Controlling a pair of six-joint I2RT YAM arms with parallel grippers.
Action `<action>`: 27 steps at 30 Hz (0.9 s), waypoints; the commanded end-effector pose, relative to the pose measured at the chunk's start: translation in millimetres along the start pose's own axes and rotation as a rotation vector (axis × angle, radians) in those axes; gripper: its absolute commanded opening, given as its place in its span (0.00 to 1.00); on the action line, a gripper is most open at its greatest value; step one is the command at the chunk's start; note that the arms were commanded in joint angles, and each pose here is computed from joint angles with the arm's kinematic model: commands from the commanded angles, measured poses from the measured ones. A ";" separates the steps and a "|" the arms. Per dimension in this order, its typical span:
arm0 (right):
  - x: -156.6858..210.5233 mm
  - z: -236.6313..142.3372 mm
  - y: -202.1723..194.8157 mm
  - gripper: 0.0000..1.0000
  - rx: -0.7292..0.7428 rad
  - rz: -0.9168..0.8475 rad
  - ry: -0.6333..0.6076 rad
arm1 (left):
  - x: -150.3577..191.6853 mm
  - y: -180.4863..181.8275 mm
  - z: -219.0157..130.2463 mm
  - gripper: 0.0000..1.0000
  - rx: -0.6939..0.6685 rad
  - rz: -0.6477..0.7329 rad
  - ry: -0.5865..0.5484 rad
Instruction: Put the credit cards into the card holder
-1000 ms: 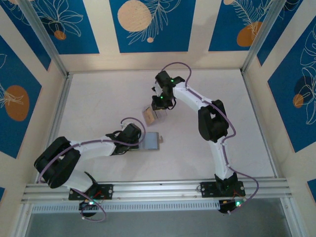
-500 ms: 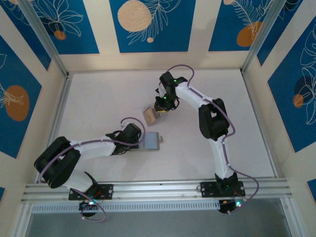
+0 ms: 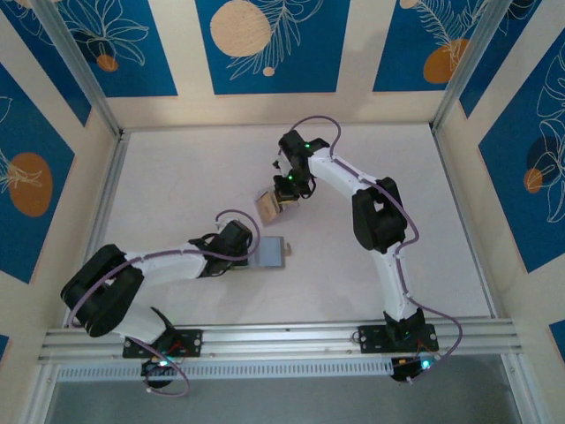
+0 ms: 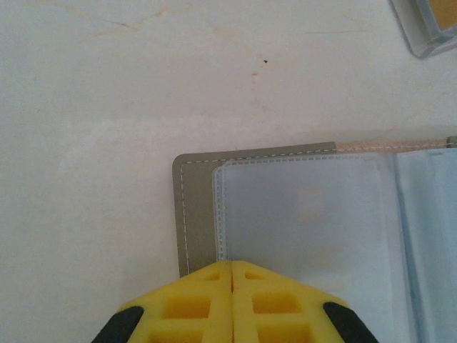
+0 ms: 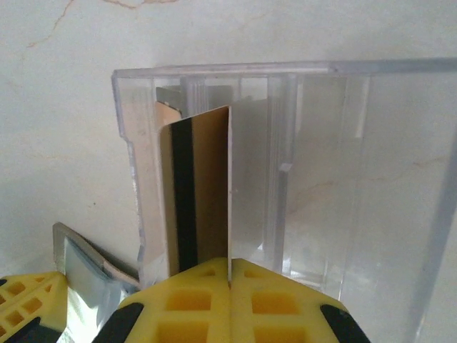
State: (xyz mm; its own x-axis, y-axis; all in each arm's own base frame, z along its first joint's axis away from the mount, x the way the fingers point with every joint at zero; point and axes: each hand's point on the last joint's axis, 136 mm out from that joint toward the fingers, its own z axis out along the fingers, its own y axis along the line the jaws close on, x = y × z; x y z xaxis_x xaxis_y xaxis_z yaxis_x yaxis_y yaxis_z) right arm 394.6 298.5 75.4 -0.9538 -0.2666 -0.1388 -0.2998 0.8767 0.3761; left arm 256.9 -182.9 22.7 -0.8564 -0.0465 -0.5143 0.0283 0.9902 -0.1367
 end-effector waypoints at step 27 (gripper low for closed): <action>37.7 -70.2 74.9 0.00 0.103 -0.155 -0.187 | 27.9 7.5 -23.0 0.08 0.052 0.077 0.111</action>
State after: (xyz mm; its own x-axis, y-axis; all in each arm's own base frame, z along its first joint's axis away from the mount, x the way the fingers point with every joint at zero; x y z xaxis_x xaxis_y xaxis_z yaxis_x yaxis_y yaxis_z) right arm 344.2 316.3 162.3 -0.8638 -0.3549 -0.3576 -0.4353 0.8830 0.1754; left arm 227.9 -172.9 26.4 -0.8963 0.0173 -0.4431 0.0850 0.9874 -0.1334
